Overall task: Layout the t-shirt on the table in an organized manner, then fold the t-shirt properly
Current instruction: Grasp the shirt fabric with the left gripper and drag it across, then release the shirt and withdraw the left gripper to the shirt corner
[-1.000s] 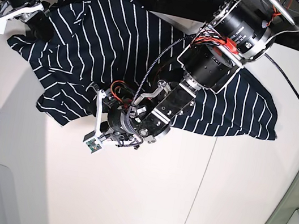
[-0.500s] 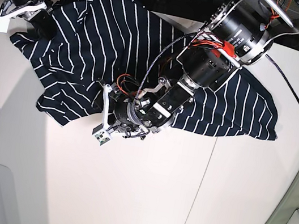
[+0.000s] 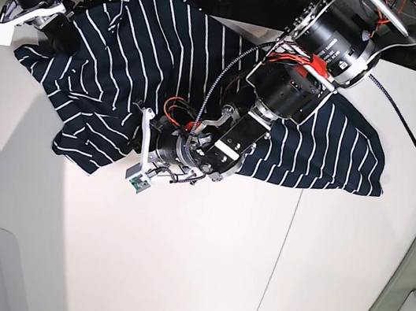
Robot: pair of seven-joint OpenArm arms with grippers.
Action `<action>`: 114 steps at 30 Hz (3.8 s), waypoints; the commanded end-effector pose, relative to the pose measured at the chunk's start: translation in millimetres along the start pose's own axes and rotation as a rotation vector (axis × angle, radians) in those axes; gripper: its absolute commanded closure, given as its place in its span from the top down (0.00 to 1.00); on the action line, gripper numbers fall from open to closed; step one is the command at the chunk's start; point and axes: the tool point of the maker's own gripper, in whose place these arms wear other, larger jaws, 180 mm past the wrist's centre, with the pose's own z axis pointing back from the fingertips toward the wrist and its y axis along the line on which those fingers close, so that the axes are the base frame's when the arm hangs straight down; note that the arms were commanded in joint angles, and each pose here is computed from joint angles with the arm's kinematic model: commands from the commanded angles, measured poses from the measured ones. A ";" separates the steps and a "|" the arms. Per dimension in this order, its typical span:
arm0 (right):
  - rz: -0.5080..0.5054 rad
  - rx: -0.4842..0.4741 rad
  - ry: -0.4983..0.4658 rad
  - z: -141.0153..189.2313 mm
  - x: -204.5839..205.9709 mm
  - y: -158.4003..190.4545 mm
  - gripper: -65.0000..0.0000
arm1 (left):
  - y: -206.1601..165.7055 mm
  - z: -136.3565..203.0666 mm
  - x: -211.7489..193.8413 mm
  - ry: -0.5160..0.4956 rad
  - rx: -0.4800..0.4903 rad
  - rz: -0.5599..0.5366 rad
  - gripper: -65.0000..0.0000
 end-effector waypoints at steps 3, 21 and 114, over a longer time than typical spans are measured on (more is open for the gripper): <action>0.022 0.021 -0.034 2.8 11.0 5.2 0.00 | 15.6 4.1 36.4 -0.046 0.044 -0.070 0.00; 0.073 -0.014 0.015 17.8 9.3 -9.8 0.00 | 141.4 76.6 166.7 -0.120 0.376 -0.205 0.00; 0.369 0.208 -0.022 -55.6 23.5 107.1 0.54 | 140.8 146.3 -92.3 0.197 0.368 -0.102 0.33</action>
